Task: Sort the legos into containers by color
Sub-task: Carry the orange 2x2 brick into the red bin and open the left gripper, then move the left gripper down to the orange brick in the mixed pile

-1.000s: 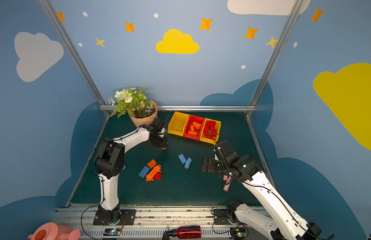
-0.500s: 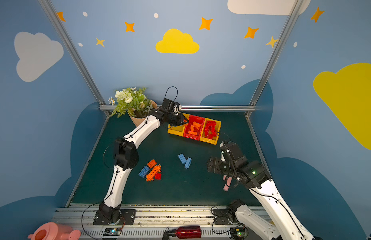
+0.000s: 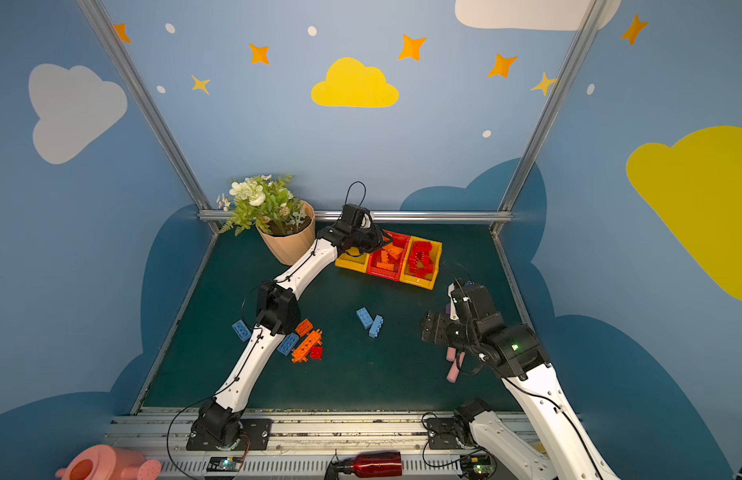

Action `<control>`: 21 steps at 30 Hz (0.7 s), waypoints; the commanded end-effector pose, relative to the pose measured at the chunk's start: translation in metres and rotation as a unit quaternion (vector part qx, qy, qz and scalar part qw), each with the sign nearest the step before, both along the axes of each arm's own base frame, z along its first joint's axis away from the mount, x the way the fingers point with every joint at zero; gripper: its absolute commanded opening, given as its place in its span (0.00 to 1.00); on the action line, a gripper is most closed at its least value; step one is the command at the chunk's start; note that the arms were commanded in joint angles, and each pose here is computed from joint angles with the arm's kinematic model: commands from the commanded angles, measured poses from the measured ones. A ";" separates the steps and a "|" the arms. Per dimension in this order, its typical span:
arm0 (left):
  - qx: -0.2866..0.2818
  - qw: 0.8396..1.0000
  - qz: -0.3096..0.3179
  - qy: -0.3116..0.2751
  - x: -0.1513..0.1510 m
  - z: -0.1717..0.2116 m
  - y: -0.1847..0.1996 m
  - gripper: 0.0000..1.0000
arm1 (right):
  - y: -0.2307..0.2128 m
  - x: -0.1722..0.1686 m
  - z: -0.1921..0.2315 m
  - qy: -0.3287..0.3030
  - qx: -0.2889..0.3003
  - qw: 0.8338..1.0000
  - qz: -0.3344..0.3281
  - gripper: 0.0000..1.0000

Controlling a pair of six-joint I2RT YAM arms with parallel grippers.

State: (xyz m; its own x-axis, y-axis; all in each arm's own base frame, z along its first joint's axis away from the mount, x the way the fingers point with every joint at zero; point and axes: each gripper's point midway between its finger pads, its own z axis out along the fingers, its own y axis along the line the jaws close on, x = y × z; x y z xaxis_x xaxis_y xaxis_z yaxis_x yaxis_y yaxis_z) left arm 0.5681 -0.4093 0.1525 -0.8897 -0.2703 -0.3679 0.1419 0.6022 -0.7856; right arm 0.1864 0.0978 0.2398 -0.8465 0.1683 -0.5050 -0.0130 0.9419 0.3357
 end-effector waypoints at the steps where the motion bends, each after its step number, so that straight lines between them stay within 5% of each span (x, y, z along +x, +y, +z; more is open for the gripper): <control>1: -0.023 1.000 0.007 -0.015 0.010 0.006 -0.003 0.60 | 0.002 0.005 0.013 -0.018 0.004 1.000 0.011 0.92; 4: -0.029 0.999 0.004 -0.020 0.010 0.012 -0.004 0.79 | 0.000 0.006 0.014 -0.019 0.005 1.000 0.009 0.92; 13: -0.025 0.999 -0.007 -0.035 0.001 0.049 0.008 0.88 | 0.006 0.012 0.013 -0.017 0.016 1.000 0.012 0.92; 21: 0.102 0.994 -0.025 -0.036 -0.045 0.056 0.055 0.96 | 0.019 0.020 0.007 -0.003 0.036 0.999 0.024 0.92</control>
State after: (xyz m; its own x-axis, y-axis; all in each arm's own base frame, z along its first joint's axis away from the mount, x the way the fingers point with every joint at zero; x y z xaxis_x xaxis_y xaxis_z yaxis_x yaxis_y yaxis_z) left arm 0.5415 -0.3765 0.1712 -0.9005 -0.2031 -0.3845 0.1506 0.6838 -0.7140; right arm 0.2002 0.1083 0.2415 -0.8546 0.1641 -0.4927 -0.0360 0.9278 0.3713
